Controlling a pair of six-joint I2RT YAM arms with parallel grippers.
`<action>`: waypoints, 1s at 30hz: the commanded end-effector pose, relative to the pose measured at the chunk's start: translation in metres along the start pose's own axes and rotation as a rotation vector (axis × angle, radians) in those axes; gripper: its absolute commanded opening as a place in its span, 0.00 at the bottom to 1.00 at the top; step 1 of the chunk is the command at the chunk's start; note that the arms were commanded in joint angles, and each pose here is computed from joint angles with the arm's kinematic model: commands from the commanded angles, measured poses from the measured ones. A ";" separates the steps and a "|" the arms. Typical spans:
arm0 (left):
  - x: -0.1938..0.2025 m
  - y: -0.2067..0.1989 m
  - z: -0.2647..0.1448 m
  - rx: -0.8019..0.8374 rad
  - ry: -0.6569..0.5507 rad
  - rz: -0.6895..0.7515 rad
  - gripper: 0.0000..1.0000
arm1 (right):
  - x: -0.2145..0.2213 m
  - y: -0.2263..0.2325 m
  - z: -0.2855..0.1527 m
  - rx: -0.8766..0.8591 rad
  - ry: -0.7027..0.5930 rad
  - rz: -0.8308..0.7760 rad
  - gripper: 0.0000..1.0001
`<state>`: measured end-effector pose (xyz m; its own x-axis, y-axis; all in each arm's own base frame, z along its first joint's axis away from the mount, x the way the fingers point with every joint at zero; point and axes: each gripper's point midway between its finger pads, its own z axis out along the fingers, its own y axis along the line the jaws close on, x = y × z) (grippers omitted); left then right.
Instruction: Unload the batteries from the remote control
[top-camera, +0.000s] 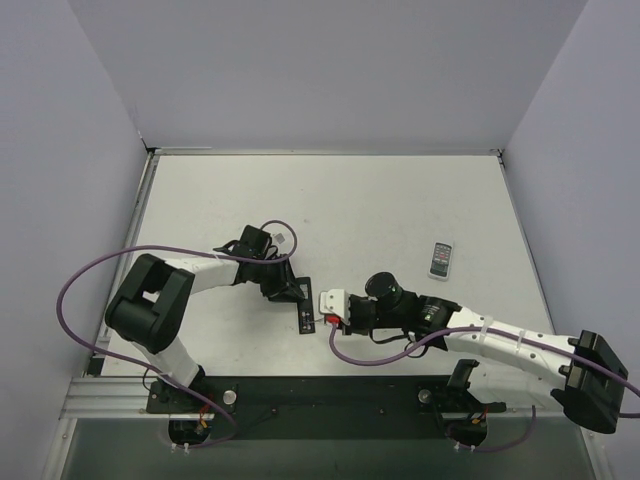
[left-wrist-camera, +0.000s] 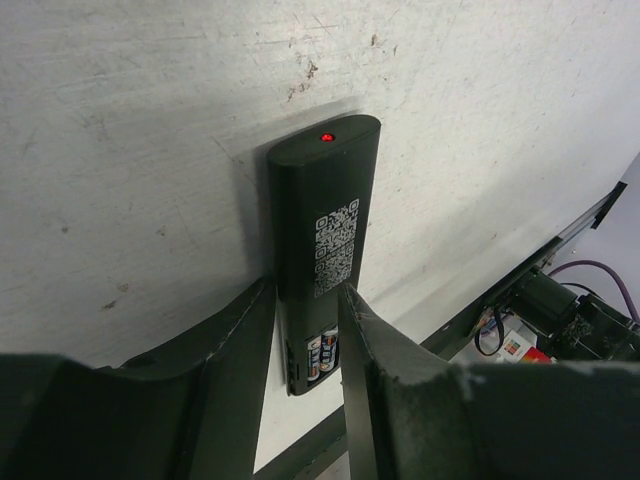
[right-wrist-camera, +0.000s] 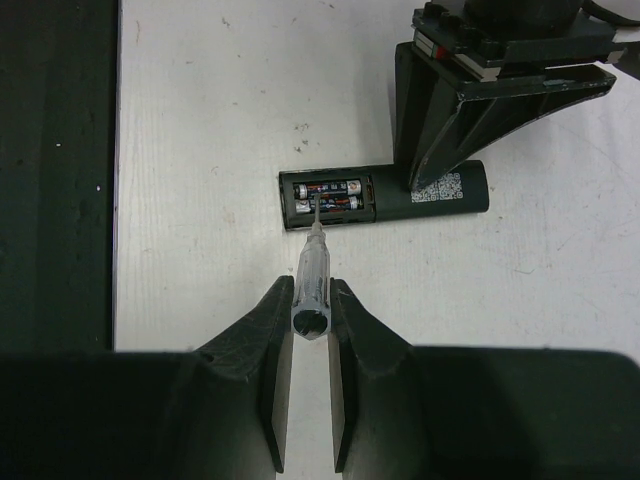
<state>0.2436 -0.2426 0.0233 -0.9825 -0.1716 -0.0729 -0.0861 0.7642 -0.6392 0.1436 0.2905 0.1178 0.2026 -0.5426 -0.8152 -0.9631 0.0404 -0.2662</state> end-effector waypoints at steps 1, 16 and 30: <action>-0.005 -0.016 0.003 0.058 -0.002 0.030 0.41 | -0.020 -0.007 0.002 0.004 -0.027 -0.048 0.00; -0.002 -0.015 0.005 0.063 0.012 0.028 0.35 | -0.011 -0.013 0.010 0.030 0.051 -0.088 0.00; 0.000 -0.017 0.006 0.077 0.026 0.015 0.33 | 0.001 -0.016 0.020 0.044 0.164 -0.110 0.00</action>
<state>0.2399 -0.2483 0.0209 -0.9864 -0.1584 -0.0436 -0.0910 0.7480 -0.6574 0.1561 0.3003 0.1029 0.2568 -0.6587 -0.7072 -0.9392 0.0024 -0.3433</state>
